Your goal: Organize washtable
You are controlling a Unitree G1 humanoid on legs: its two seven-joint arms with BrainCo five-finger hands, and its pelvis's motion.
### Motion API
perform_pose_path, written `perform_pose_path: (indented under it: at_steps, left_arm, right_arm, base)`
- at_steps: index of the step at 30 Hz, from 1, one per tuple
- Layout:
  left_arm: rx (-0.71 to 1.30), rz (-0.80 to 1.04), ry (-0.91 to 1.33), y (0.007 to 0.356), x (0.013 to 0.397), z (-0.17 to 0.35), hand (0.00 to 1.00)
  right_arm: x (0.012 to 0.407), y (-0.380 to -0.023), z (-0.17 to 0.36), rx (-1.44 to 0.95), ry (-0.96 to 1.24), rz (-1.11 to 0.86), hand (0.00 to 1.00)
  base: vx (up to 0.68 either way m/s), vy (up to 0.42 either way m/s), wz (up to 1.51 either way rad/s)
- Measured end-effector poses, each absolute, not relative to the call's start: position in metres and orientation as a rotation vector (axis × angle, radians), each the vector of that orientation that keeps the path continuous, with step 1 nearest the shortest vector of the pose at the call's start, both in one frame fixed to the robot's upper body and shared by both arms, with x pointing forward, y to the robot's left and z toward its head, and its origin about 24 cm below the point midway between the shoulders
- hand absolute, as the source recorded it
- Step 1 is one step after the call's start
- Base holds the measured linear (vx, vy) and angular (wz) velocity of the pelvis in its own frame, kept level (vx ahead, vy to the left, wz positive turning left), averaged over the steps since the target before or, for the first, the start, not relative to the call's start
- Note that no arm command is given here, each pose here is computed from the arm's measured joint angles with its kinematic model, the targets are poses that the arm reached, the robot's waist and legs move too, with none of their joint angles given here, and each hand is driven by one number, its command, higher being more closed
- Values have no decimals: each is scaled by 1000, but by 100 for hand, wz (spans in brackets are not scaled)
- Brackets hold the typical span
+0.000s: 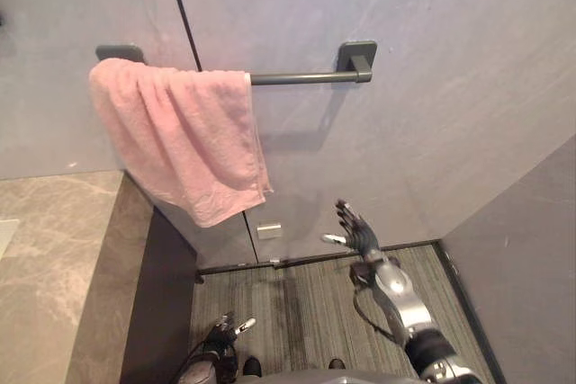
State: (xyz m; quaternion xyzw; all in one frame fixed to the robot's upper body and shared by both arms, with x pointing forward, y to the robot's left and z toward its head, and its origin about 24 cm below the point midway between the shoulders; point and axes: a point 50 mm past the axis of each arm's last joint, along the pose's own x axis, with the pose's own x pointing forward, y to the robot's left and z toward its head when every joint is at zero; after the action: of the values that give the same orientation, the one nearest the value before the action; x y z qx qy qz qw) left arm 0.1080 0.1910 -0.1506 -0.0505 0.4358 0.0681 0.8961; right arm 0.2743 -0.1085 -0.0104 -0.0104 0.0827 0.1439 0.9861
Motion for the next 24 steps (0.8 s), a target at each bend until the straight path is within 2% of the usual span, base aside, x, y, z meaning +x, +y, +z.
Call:
perform_pose_path:
  at_steps: [2,7,19,24]
  left_arm:
    - [-107,125,879,190,111,-148,0]
    - [-124,105,858,186,114,-145,0]
    - [-151,112,805,182,125,-139,0]
    - [-179,96,726,176,139,-128,0]
  right_arm:
    - [286,-92,13,-38,73,377,0]
    - [312,-78,56,-63,-75,418,0]
    - [342,-75,111,-32,-235,314,0]
    - [363,-93,141,-29,-295,199,0]
  base:
    - [-40,20,-1]
    - [-68,1,12]
    - [-14,6,13]
    - [-37,-6,19]
